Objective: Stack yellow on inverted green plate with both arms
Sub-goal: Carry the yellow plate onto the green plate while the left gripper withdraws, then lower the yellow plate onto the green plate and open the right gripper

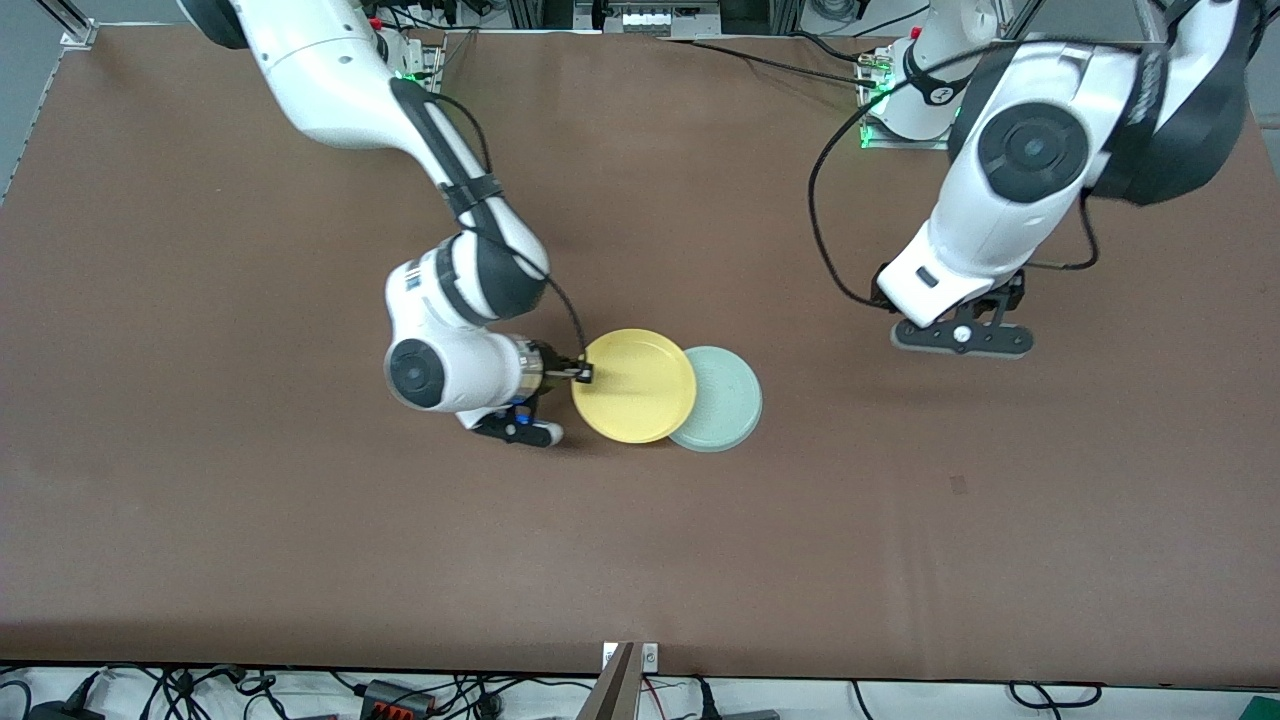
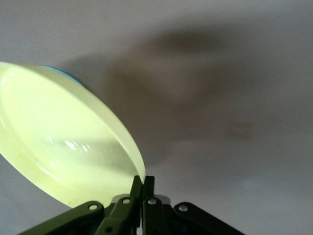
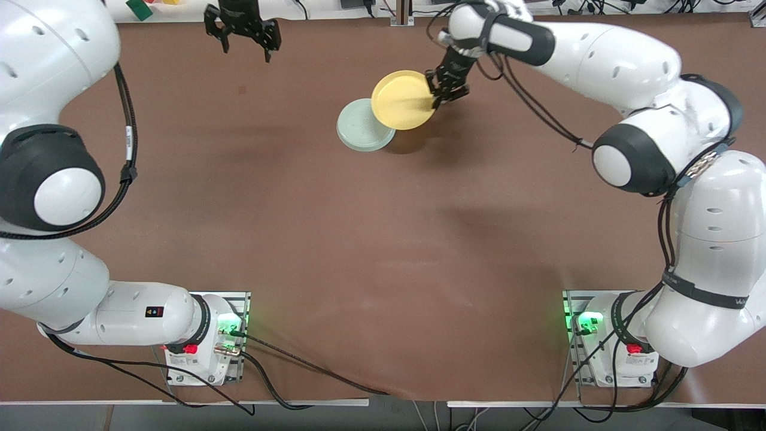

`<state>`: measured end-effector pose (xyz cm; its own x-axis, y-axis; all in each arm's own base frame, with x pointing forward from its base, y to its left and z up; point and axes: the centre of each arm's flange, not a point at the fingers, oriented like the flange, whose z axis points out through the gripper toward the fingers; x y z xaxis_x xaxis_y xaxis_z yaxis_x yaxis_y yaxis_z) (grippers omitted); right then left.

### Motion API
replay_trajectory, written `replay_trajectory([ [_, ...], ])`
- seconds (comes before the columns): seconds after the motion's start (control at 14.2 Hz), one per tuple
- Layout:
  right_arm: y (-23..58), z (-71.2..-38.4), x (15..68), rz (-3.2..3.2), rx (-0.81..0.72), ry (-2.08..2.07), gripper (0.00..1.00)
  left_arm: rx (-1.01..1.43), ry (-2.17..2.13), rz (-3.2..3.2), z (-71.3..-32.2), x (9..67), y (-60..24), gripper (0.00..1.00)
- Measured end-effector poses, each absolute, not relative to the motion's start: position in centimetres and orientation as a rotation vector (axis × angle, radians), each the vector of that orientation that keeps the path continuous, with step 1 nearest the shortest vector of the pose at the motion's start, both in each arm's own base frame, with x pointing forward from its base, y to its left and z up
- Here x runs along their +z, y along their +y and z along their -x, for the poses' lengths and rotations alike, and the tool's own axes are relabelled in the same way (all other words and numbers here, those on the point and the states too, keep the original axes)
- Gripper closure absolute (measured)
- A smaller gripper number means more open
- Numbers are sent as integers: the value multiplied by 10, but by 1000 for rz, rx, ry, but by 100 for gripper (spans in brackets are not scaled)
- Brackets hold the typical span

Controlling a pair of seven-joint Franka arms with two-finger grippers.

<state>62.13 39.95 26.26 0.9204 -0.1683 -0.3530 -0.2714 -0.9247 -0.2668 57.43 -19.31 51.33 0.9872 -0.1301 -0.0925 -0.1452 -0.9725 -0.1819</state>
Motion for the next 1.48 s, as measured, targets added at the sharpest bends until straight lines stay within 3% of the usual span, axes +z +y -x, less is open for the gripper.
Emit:
replay_trajectory([
  [0.35,475,-604,248,2667,429,559,97,168,172,3055,-565,582,-140,0],
  [0.64,489,-596,224,2667,438,605,97,229,147,3159,-575,576,-73,0],
  [0.92,486,-594,212,2672,461,632,97,-155,152,3178,-568,579,-54,0],
  [1.06,488,-593,212,2663,473,650,97,-224,170,3169,-549,584,-56,0],
  [1.48,490,-581,198,2675,523,678,97,-28,154,3173,-534,605,-40,0],
])
